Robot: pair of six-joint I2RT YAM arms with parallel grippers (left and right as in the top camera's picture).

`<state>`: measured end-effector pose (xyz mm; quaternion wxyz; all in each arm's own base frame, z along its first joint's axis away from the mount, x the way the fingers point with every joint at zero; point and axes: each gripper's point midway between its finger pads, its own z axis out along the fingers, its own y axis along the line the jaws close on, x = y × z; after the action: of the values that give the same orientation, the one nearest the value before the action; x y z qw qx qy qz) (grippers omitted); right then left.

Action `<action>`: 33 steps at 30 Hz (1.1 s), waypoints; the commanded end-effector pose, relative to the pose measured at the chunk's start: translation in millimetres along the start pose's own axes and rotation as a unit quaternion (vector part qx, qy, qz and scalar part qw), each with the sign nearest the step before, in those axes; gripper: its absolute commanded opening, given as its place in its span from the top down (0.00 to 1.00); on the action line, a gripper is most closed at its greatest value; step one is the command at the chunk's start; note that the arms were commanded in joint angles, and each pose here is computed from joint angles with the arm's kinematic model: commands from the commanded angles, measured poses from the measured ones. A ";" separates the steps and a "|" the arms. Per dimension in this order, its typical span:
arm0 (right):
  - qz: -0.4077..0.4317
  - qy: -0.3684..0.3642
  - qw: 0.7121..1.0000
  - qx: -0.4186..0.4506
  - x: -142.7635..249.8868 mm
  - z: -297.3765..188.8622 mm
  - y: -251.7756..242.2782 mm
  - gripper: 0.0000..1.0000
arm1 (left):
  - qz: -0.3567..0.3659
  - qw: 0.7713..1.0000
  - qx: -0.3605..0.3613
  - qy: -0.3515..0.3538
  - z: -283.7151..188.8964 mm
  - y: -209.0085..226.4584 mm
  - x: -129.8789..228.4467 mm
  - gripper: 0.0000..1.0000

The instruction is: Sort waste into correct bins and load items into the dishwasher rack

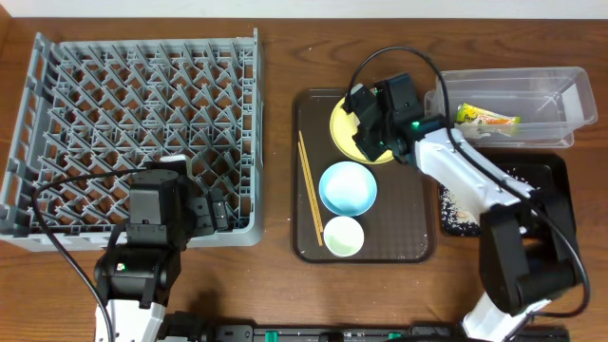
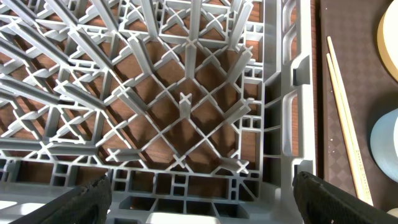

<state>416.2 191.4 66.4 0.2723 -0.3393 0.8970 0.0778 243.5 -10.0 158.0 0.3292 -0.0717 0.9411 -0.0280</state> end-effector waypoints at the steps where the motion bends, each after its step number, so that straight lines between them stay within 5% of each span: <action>1: 0.000 -0.009 1.000 0.009 -7.7 -0.8 -4.6 0.76 | -0.009 1.000 -0.002 -0.011 -4.6 1.0 -7.8 0.05; 9: 0.033 -0.008 0.999 0.009 -8.2 -11.0 -4.2 0.68 | -0.009 1.000 -0.002 -0.011 -4.6 1.0 -7.7 0.05; 15: 0.133 -0.032 0.990 0.028 -12.2 -75.6 -22.2 0.99 | -0.009 1.000 -0.002 -0.011 -4.6 1.0 -7.8 0.05; 21: 0.233 0.062 0.970 0.032 51.1 -130.9 -23.4 0.99 | -0.009 1.000 -0.002 -0.011 -4.6 1.0 -7.7 0.05; 27: 0.369 0.222 0.901 0.046 135.2 -152.3 -3.6 0.99 | -0.009 1.000 -0.002 -0.011 -4.6 1.0 -7.9 0.05; 33: 0.460 0.284 0.837 0.082 184.2 -148.5 5.2 0.99 | -0.009 1.000 -0.002 -0.011 -4.6 1.0 -7.8 0.05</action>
<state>246.4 58.3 105.7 -0.0064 0.0372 0.9982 0.0477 244.0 -10.0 158.6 0.3305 -0.0716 0.9407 -0.0282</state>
